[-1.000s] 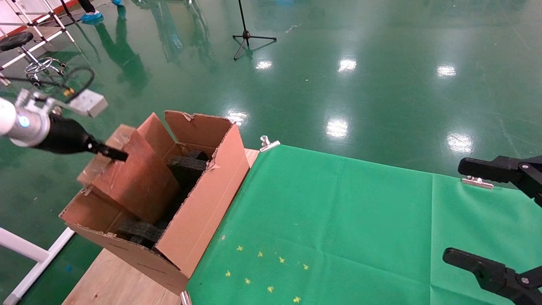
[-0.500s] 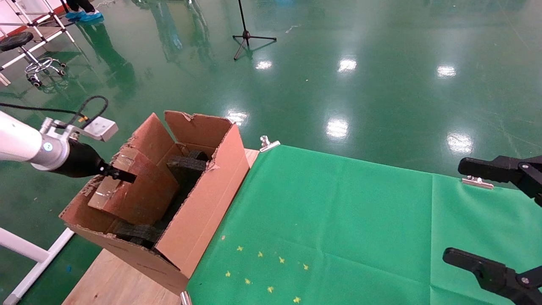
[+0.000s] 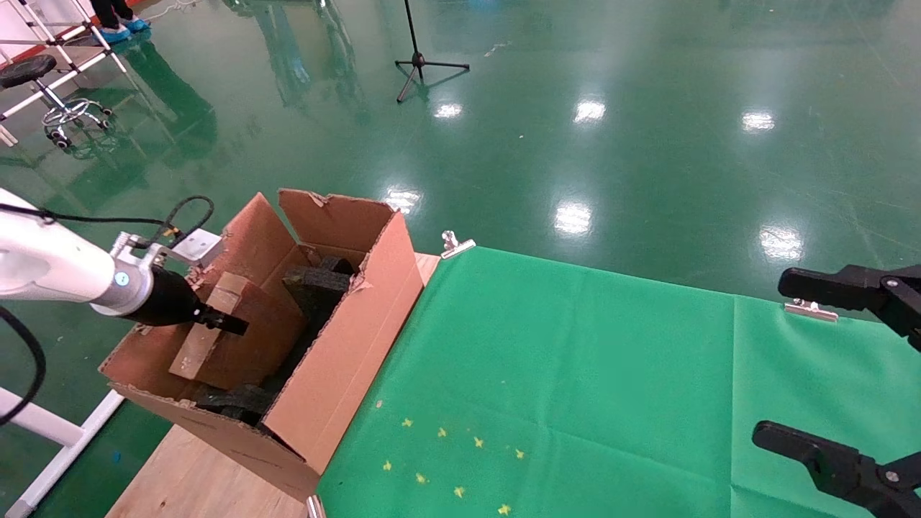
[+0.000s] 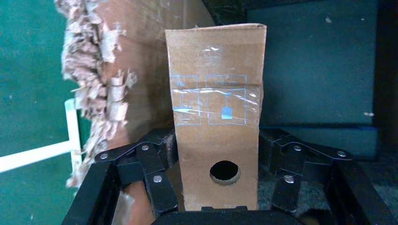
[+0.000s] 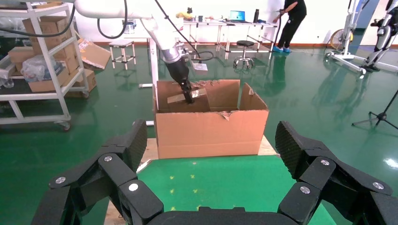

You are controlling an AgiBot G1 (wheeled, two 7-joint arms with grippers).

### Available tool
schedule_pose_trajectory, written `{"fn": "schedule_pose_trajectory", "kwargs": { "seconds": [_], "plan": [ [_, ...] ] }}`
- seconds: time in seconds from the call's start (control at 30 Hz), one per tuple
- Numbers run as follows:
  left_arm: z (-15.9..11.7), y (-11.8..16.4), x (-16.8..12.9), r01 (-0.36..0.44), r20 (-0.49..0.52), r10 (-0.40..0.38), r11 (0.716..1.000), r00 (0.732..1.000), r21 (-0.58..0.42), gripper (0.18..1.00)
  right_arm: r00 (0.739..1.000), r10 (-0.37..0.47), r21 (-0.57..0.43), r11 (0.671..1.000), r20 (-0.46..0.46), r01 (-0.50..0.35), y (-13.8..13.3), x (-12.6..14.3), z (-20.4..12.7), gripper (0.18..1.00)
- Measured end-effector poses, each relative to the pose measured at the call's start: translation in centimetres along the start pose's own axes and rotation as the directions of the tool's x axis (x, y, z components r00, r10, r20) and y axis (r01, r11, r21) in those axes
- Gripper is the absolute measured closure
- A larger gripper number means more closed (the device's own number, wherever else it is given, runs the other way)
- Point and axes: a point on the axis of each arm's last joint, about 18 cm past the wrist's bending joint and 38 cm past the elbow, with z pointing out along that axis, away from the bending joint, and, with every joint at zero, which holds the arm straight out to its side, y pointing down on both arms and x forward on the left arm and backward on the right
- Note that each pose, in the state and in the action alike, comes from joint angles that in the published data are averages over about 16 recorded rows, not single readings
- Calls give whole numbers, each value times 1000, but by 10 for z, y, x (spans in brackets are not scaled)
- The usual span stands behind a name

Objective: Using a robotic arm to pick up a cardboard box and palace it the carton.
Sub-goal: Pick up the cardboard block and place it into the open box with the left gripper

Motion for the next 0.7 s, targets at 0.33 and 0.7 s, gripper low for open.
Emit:
{"fn": "schedule_pose_trajectory", "kwargs": {
  "seconds": [0.33,0.7],
  "plan": [
    [17,-1,4,-22,53,21,1000,998,20,885,1000,0,0,1000,0,0,0,0,0,178],
    [18,-1,4,-26,62,24,999,998,22,836,1000,0,0,1000,0,0,0,0,0,178]
  ]
}}
